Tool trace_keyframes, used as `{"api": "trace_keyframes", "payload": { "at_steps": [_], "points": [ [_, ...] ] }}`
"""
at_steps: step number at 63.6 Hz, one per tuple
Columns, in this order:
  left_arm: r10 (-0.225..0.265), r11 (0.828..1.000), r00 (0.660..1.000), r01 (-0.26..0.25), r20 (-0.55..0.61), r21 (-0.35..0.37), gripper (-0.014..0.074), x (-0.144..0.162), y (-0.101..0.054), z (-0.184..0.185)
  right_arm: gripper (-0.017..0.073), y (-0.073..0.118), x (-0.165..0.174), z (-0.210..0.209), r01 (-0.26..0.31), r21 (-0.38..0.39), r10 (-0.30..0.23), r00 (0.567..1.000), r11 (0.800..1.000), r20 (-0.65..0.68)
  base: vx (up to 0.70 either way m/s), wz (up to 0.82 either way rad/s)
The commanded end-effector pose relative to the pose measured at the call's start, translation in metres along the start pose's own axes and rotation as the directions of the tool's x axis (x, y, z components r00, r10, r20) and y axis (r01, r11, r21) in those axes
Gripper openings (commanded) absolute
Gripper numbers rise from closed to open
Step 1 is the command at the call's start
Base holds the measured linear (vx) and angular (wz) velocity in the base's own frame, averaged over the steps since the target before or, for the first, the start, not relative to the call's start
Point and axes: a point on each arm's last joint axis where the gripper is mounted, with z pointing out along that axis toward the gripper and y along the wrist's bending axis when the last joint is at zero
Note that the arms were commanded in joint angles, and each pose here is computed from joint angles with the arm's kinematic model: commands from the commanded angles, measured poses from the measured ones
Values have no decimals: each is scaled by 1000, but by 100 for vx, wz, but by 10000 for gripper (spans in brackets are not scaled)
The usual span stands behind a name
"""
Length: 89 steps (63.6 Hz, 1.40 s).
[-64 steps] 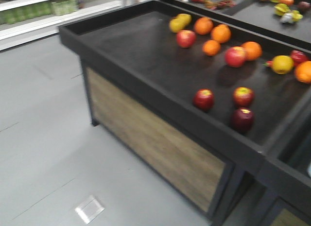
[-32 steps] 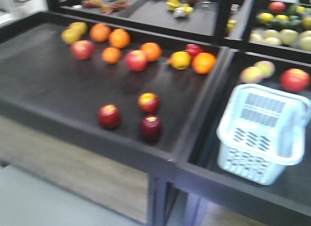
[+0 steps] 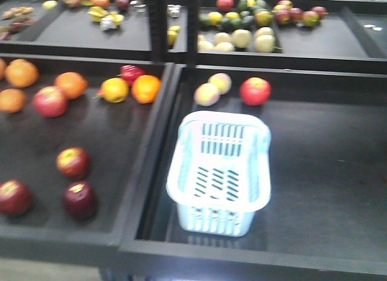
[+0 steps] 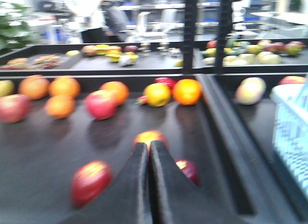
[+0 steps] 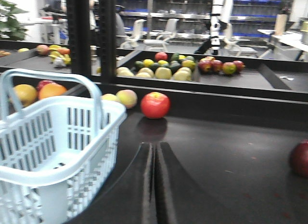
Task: Pick three apples into basket with both arms
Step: 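Turn the base and drive up to the table holding the light-blue basket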
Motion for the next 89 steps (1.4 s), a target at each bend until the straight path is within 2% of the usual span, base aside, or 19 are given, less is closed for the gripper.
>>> {"api": "trace_keyframes", "payload": {
  "at_steps": [1, 44, 89],
  "points": [
    [-9, 1000, 994, 9, 113, 1, -6, -17, 0, -3, -9, 0, -6, -1, 5, 1, -5, 997, 1000, 81, 14, -47],
    [-9, 1000, 994, 9, 113, 1, -6, -17, 0, -3, -9, 0, -6, -1, 5, 1, -5, 997, 1000, 81, 14, -17],
    [-9, 1000, 994, 9, 113, 1, -6, -17, 0, -3, -9, 0, -6, -1, 5, 1, -5, 997, 1000, 81, 2, -2]
  ]
}}
